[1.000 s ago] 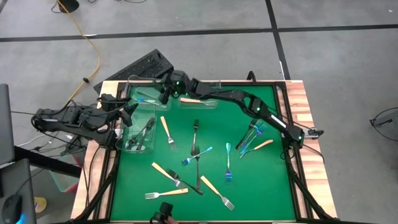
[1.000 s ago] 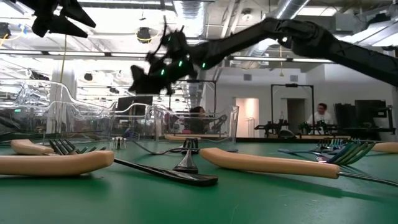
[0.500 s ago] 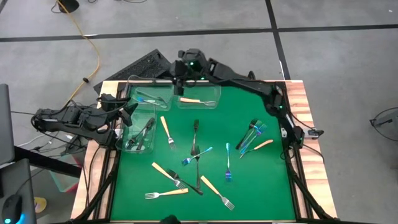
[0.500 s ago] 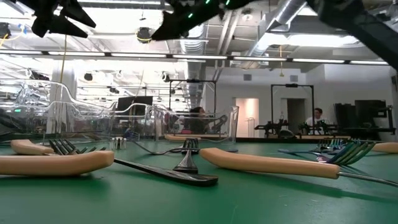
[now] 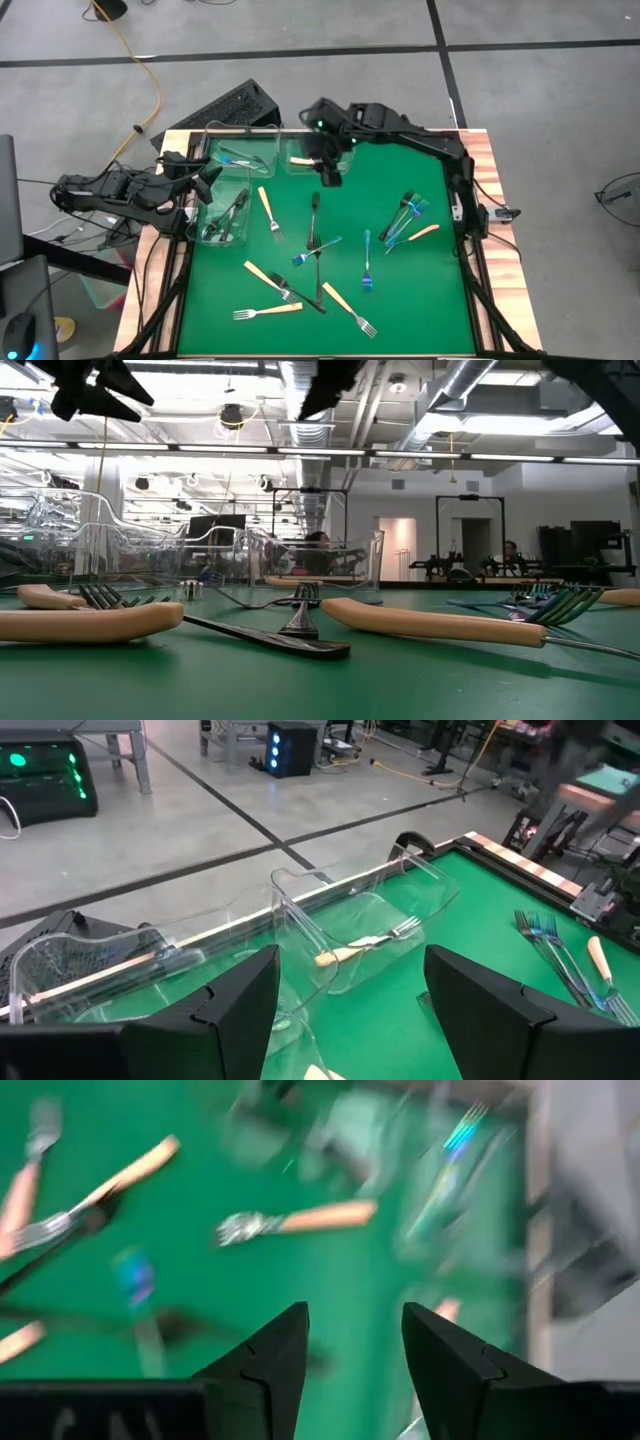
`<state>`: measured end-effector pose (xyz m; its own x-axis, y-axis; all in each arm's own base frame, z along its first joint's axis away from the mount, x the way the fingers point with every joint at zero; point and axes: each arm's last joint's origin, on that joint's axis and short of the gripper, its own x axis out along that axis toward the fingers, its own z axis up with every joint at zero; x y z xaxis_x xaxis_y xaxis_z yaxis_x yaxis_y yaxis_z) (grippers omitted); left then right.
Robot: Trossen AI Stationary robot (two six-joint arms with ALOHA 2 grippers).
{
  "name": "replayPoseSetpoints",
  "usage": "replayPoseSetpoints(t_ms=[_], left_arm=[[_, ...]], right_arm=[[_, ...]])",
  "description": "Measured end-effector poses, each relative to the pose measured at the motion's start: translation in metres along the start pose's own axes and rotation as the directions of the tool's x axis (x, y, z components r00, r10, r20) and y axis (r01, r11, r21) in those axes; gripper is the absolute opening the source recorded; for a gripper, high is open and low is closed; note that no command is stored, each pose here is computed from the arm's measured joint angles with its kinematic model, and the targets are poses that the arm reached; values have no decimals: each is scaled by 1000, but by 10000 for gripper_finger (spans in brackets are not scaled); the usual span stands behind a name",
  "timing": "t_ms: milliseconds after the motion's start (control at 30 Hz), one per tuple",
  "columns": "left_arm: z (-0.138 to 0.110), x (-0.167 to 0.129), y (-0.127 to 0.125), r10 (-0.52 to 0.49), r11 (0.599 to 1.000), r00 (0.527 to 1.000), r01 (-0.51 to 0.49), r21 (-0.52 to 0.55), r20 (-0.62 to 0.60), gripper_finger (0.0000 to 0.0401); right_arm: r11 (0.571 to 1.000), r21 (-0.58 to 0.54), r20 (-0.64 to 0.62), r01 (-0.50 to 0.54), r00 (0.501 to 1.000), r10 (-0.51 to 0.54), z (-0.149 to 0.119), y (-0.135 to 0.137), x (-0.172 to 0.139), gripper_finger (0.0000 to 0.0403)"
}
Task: Sort silverware by color (type)
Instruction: Put the yellow fork into the top right transparent bin
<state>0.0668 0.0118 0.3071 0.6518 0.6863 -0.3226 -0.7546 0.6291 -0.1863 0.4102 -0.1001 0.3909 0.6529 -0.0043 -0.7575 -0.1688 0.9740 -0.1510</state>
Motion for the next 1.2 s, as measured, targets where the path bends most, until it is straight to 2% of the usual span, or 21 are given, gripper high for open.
replayPoseSetpoints(t_ms=[167,300,433,567,733,867,967,1133,1200], left_arm=[[0,0,0,-15,1000,1000,15,-20,-11,234],[-1,0,-1,-41,999,999,40,-16,-36,234],[-3,0,-1,-61,998,996,61,-15,-64,234],[-4,0,-3,-114,993,988,112,-27,-105,234],[-9,1,-11,-257,964,936,266,5,-241,234],[-12,6,-19,-282,954,909,299,9,-306,234],[-13,10,-25,-256,960,912,280,28,-319,234],[-15,18,-33,-186,974,934,217,71,-306,234],[-15,20,-36,-185,973,935,218,77,-304,234]], right_arm=[[987,123,-234,-103,963,130,-16,28,3,183],[973,192,-342,-130,920,191,-22,45,17,183],[965,206,-438,-160,867,237,-32,66,35,183],[957,222,-547,-188,788,281,-47,84,49,183],[950,214,-640,-229,702,313,-68,116,60,183],[945,205,-696,-253,641,323,-94,145,49,183],[949,214,-671,-230,671,315,-116,162,31,182],[959,224,-546,-176,792,273,-160,180,4,175],[963,224,-514,-148,822,246,-179,185,-1,171]])
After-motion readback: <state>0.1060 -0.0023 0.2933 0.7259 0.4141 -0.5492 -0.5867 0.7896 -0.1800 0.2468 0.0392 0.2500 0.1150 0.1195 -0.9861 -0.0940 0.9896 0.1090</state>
